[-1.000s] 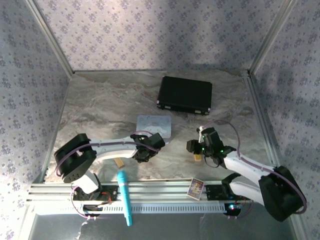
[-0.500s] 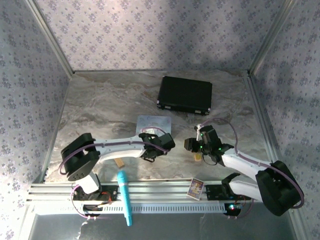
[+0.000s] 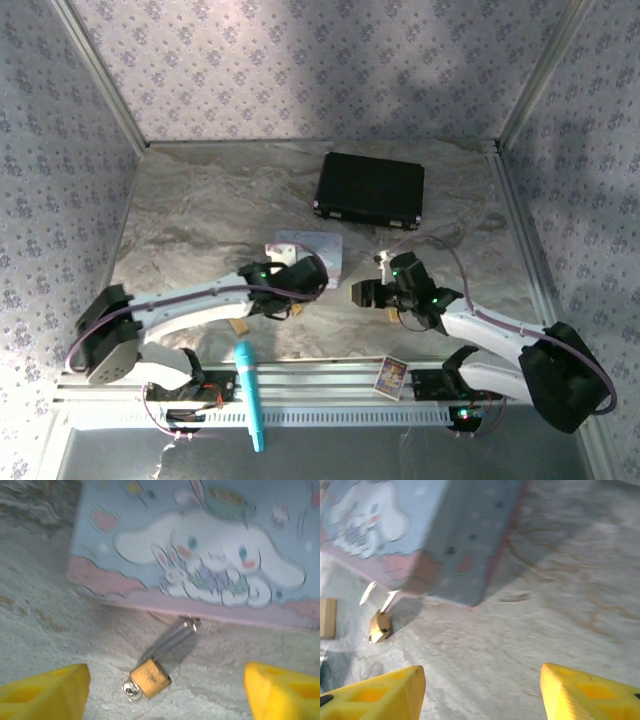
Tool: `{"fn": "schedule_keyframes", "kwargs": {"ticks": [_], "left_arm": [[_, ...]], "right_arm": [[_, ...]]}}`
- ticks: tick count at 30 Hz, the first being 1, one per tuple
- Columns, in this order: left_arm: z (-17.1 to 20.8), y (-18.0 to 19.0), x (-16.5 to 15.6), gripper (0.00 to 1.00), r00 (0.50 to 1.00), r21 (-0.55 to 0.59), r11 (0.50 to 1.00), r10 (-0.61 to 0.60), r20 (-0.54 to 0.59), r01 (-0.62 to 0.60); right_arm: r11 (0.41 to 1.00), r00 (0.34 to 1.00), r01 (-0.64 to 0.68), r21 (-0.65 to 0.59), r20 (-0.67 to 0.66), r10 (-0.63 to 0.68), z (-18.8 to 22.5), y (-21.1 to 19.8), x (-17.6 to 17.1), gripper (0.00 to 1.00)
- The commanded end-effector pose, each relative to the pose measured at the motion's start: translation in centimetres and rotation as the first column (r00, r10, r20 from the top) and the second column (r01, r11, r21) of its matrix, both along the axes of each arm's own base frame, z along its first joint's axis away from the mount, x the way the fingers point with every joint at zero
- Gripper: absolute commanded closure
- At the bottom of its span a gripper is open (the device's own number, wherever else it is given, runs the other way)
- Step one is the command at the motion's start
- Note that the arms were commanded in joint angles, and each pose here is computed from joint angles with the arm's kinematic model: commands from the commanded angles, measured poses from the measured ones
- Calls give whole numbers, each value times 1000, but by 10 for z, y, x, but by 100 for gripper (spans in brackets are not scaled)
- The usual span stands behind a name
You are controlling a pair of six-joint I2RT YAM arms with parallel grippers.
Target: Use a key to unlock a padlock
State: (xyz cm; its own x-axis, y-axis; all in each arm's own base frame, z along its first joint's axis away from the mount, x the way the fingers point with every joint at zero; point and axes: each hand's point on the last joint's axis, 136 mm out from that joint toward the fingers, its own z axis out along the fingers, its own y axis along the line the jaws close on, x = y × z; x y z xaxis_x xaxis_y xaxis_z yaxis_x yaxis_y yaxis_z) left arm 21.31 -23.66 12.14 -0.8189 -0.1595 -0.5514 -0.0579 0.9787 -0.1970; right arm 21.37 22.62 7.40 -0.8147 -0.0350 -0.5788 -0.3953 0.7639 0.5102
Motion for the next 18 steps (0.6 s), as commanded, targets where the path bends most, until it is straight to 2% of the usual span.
{"fn": "schedule_keyframes", "kwargs": {"ticks": [1, 2, 3, 4, 5, 6, 7, 10, 12, 14, 16, 18], "left_arm": [[20, 15, 12, 0, 996, 1, 998, -57, 73, 57], [28, 18, 15, 0, 991, 5, 997, -76, 106, 76], [37, 20, 16, 0, 984, 30, 994, -113, 141, 109], [45, 25, 18, 0, 973, 103, 985, -156, 169, 140], [52, 34, 20, 3, 972, 170, 978, -149, 184, 117], [55, 55, 20, 16, 976, 299, 950, -143, 164, 89], [60, 68, 21, 25, 978, 396, 916, -140, 155, 69], [64, 88, 18, 32, 978, 604, 795, -167, 129, 56], [69, 103, 17, 32, 979, 714, 700, -145, 143, -1], [69, 106, 18, 32, 982, 776, 631, -130, 139, -26], [65, 104, 21, 29, 985, 795, 604, -103, 140, -50], [61, 98, 23, 28, 985, 774, 631, -94, 145, -54]], "right_arm": [[999, 997, -43, -20, 62, 44, 16, 31, -3, 31], [998, 996, -52, -36, 65, 54, 16, 40, -6, 16], [996, 995, -69, -60, 63, 72, 14, 49, -9, 7], [993, 994, -84, -82, 58, 89, 12, 58, -11, 6], [992, 994, -82, -97, 58, 88, 10, 64, -11, 7], [991, 996, -69, -111, 56, 76, 7, 68, -11, 10], [992, 997, -32, -125, 65, 41, 4, 67, -8, 12], [993, 997, 37, -110, 77, -28, 0, 61, -3, 13], [995, 997, 39, -93, 66, -33, -1, 62, -3, 13], [997, 998, 39, -72, 44, -36, -3, 68, -6, 14], [999, 1000, 24, -42, -2, -24, -8, 80, -12, 15], [999, 1000, 13, -42, -22, -14, -13, 92, -18, 17]]}}
